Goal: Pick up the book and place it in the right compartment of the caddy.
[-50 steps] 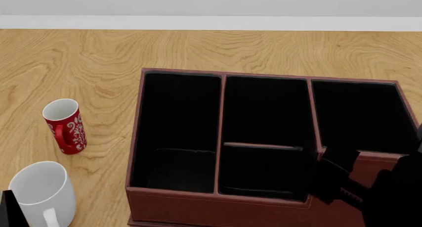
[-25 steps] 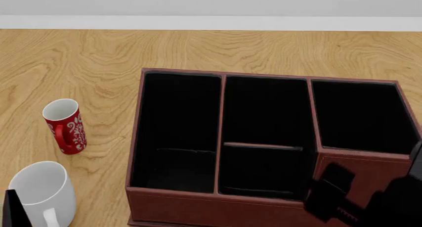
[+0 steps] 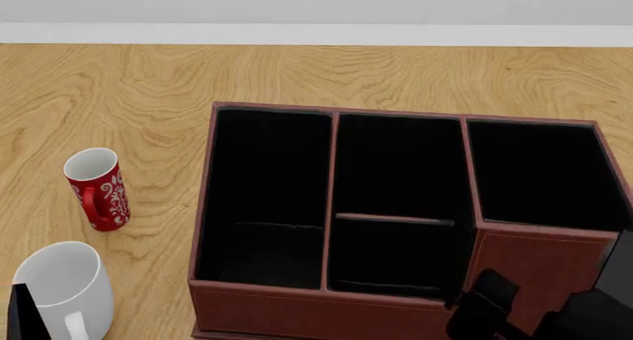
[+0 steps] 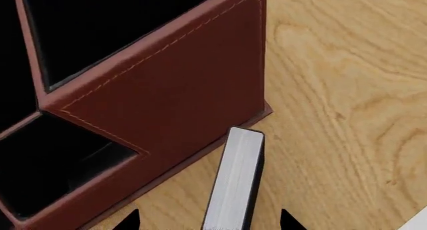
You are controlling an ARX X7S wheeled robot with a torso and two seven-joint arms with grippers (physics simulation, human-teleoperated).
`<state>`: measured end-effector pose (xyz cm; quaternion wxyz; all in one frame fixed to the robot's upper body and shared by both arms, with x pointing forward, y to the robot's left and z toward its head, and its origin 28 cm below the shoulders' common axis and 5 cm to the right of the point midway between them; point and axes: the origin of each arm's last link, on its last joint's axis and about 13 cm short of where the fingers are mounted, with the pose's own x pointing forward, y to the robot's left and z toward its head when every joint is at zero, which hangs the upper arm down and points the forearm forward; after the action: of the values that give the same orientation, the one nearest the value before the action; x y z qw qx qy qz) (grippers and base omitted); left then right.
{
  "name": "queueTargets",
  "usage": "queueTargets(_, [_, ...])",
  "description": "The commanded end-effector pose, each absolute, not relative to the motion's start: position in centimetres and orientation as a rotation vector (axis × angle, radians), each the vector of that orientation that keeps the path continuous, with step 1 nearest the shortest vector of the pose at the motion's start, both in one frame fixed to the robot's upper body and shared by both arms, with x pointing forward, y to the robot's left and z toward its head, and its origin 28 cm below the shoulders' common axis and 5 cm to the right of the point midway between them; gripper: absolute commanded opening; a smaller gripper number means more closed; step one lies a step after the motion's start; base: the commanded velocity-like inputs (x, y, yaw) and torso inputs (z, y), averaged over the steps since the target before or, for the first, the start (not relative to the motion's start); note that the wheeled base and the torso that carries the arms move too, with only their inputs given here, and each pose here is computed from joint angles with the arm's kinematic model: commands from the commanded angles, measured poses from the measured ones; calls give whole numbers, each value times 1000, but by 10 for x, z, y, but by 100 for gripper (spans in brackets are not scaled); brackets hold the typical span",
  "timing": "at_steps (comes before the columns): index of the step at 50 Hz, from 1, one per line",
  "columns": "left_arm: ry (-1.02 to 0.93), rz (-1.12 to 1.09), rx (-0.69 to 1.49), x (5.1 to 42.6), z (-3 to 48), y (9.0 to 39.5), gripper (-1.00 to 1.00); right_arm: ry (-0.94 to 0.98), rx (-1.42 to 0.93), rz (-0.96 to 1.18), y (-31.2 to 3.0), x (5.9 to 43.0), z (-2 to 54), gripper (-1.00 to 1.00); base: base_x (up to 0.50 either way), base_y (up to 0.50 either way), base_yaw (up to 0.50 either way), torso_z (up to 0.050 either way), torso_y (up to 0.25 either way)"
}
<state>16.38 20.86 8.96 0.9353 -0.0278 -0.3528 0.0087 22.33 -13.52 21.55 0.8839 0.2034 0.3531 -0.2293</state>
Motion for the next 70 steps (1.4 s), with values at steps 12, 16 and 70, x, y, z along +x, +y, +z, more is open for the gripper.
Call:
queueTargets(12, [-715, 23, -57, 165, 89, 209, 100, 794, 436, -498, -134, 227, 193, 100, 0, 0, 0, 0, 0])
queueTargets(16, [-713, 24, -57, 165, 89, 209, 100, 806, 437, -499, -133, 228, 190, 100, 0, 0, 0, 0, 0])
queueTargets(70, [-706, 37, -60, 166, 89, 210, 100, 948, 494, -482, -124, 236, 149, 100, 0, 0, 0, 0, 0])
